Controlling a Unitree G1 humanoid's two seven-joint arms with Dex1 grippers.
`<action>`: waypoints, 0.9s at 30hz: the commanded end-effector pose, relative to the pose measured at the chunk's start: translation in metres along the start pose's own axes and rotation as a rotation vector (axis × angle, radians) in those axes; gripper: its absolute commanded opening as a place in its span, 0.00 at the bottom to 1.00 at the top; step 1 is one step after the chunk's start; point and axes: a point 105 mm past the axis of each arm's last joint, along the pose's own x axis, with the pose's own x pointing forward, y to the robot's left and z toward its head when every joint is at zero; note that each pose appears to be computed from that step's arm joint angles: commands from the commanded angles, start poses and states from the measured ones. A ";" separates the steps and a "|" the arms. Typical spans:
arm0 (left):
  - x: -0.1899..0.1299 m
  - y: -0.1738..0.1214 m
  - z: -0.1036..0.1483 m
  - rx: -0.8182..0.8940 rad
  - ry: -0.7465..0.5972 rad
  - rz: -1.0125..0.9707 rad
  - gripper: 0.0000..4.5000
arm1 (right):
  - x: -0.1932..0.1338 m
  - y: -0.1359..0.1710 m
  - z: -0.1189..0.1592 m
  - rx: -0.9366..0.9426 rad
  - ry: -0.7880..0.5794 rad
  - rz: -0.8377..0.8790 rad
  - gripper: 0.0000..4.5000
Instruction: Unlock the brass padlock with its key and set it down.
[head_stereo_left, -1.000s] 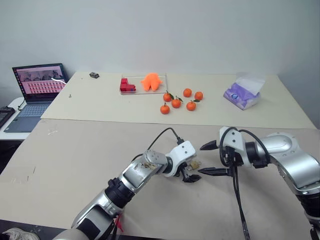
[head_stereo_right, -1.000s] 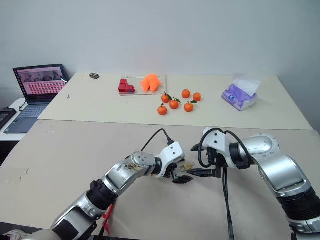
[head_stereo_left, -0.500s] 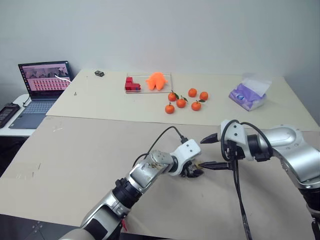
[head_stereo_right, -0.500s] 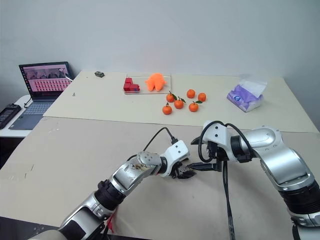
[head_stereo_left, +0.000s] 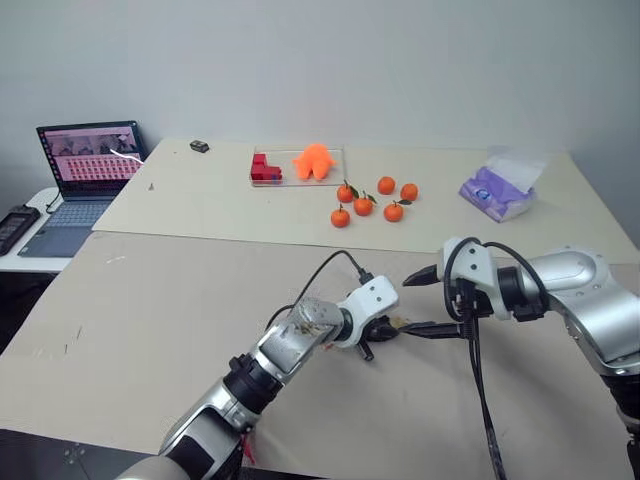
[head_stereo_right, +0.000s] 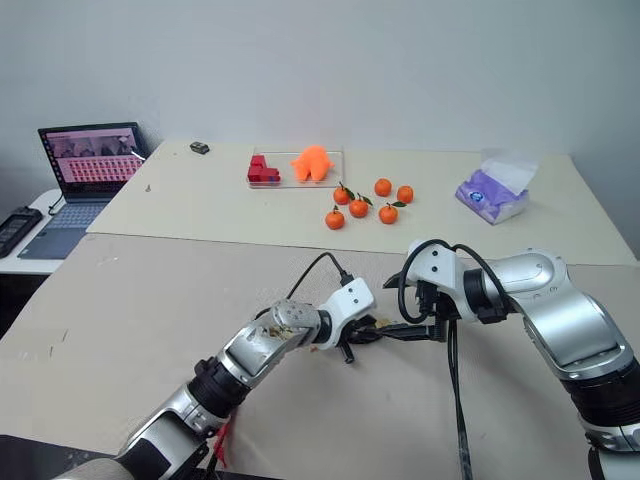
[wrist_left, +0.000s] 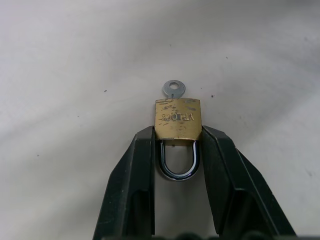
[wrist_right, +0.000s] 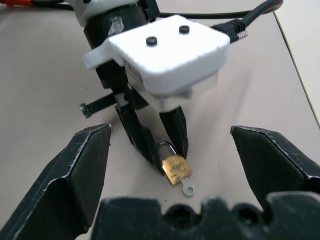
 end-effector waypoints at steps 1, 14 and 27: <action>-0.023 0.010 -0.002 0.029 -0.022 -0.032 0.18 | -0.005 0.000 0.007 -0.039 -0.003 -0.005 1.00; -0.121 0.043 0.018 -0.090 -0.187 -0.327 0.18 | 0.008 0.017 -0.007 -0.076 -0.003 0.030 1.00; -0.120 0.041 0.023 -0.062 -0.143 -0.567 0.18 | 0.001 0.021 0.030 -0.120 -0.128 -0.017 1.00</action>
